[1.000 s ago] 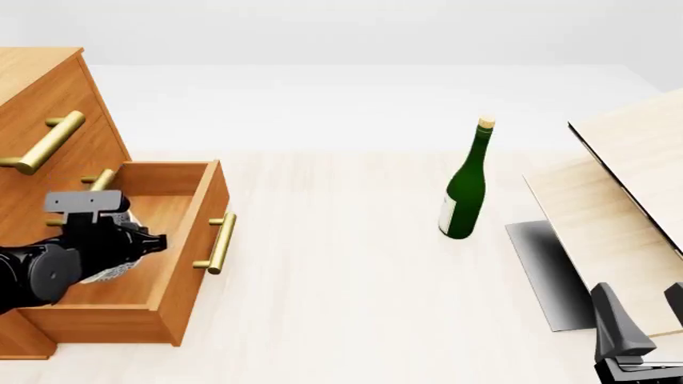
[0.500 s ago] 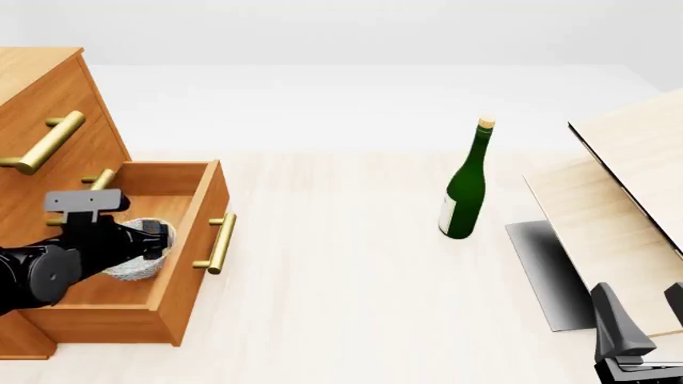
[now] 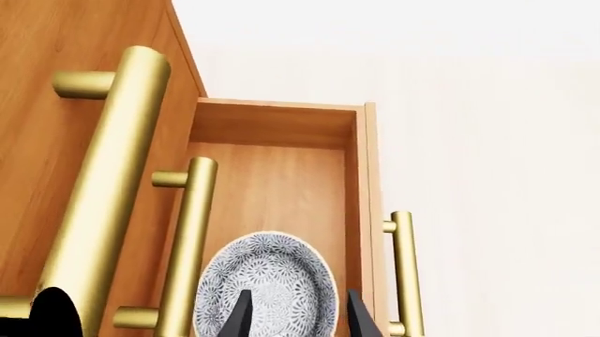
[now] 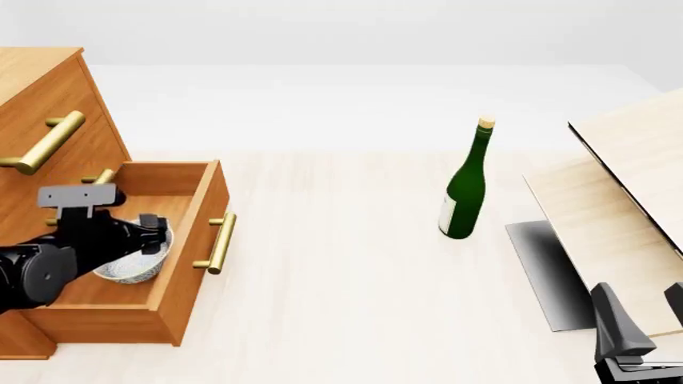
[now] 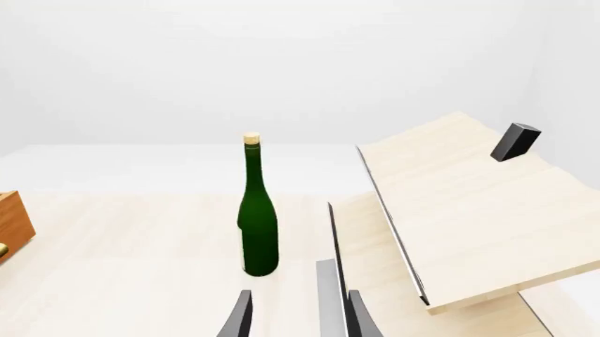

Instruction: Put the bowl in the bottom drawer of the cabinet.

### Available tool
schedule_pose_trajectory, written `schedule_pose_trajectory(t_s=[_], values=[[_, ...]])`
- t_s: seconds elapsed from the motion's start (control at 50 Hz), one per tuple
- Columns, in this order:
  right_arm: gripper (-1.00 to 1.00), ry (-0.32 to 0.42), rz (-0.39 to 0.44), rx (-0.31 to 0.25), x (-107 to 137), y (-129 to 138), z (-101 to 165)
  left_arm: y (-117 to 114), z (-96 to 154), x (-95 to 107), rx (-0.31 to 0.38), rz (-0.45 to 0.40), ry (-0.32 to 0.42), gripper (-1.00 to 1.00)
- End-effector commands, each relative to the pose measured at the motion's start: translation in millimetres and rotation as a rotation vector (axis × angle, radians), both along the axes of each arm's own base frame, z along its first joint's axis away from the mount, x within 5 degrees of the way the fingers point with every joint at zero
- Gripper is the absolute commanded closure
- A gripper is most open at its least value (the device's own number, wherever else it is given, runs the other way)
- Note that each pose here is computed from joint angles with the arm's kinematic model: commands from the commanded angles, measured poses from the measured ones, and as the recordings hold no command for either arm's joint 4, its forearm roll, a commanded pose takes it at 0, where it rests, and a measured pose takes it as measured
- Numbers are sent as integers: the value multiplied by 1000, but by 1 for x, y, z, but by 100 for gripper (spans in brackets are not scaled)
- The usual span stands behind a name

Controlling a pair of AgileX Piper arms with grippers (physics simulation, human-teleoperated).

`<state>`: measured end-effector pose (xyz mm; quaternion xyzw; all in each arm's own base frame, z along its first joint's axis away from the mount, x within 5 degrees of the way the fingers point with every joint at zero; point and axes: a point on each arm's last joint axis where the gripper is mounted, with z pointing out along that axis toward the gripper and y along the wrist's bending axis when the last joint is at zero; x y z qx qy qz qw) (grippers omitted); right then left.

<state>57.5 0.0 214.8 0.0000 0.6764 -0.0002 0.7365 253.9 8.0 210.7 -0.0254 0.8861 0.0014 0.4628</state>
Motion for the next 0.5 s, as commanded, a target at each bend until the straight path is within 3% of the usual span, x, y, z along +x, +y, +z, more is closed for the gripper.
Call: schedule_pose_trajectory(t_s=[0.02, 0.44, 0.48, 0.5], values=[[-100, 0, 0, 0, 0, 0, 0, -8, 13, -2, -12, -24, -42, -100], [-100, 0, 0, 0, 0, 0, 0, -14, 49, -14, -4, -54, -136, -100], [-100, 0, 0, 0, 0, 0, 0, -14, 38, -13, 2, -57, -148, -100], [-100, 0, 0, 0, 0, 0, 0, -14, 49, -13, 3, -59, -151, -100]])
